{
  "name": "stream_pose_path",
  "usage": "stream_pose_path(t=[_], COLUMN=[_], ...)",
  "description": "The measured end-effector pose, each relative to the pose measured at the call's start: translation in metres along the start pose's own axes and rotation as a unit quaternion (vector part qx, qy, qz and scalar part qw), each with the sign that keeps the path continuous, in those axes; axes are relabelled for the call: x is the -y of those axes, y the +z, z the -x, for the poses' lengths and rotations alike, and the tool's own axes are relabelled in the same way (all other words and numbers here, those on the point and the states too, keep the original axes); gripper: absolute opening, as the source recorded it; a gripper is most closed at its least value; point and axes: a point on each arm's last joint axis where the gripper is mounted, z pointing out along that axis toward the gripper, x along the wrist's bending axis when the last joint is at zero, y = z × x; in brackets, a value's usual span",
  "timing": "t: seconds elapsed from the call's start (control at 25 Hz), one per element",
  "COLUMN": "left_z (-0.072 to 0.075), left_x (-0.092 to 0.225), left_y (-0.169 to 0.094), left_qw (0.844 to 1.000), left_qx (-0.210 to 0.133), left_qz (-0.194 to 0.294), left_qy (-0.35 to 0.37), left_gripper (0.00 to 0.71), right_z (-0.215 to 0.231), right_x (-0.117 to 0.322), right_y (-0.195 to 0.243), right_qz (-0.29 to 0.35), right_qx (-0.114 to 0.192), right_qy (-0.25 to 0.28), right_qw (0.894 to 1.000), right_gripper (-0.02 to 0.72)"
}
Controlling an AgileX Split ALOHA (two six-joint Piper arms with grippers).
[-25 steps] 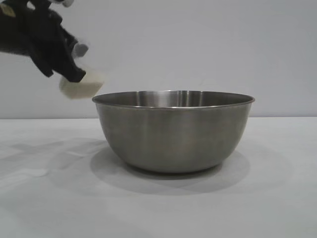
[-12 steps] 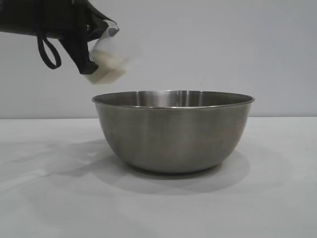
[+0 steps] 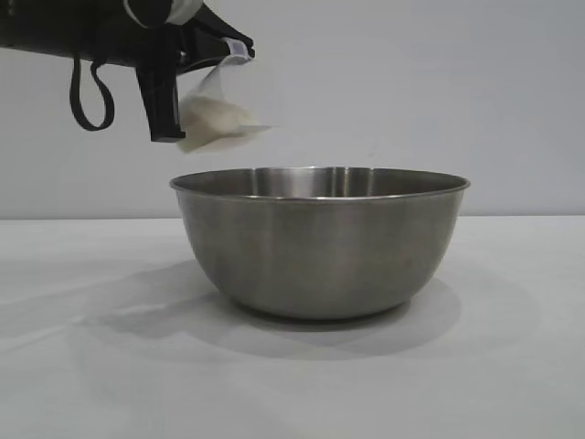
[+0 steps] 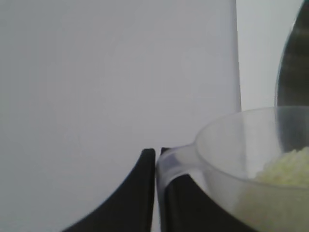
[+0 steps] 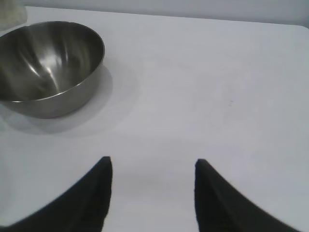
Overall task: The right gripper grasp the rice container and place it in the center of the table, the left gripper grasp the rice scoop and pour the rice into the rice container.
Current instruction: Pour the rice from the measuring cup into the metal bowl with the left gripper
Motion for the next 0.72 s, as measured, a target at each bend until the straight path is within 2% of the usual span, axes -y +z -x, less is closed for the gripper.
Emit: stream_pose_path(t=[0.16, 0.36, 0.72], left_z=[0.002, -0.001, 0.000], left_x=[-0.004, -0.005, -0.008], left_y=[0.003, 0.006, 0.012], left_qw=[0.998, 0.995, 0.979], left_qx=[0.024, 0.030, 0.073], left_qz=[0.028, 0.045, 0.090], left_qy=[0.044, 0.081, 0.168], left_gripper=[0.000, 0.000, 0.000], right_z=[0.000, 0.000, 0.000], right_x=[0.000, 0.000, 0.000], right_y=[0.000, 0.000, 0.000], right_qz=[0.000, 0.000, 0.000], right_qx=[0.000, 0.000, 0.000], right_qy=[0.000, 0.000, 0.000], right_qw=[1.000, 1.000, 1.000], right_gripper=[0.328, 0.328, 0.328])
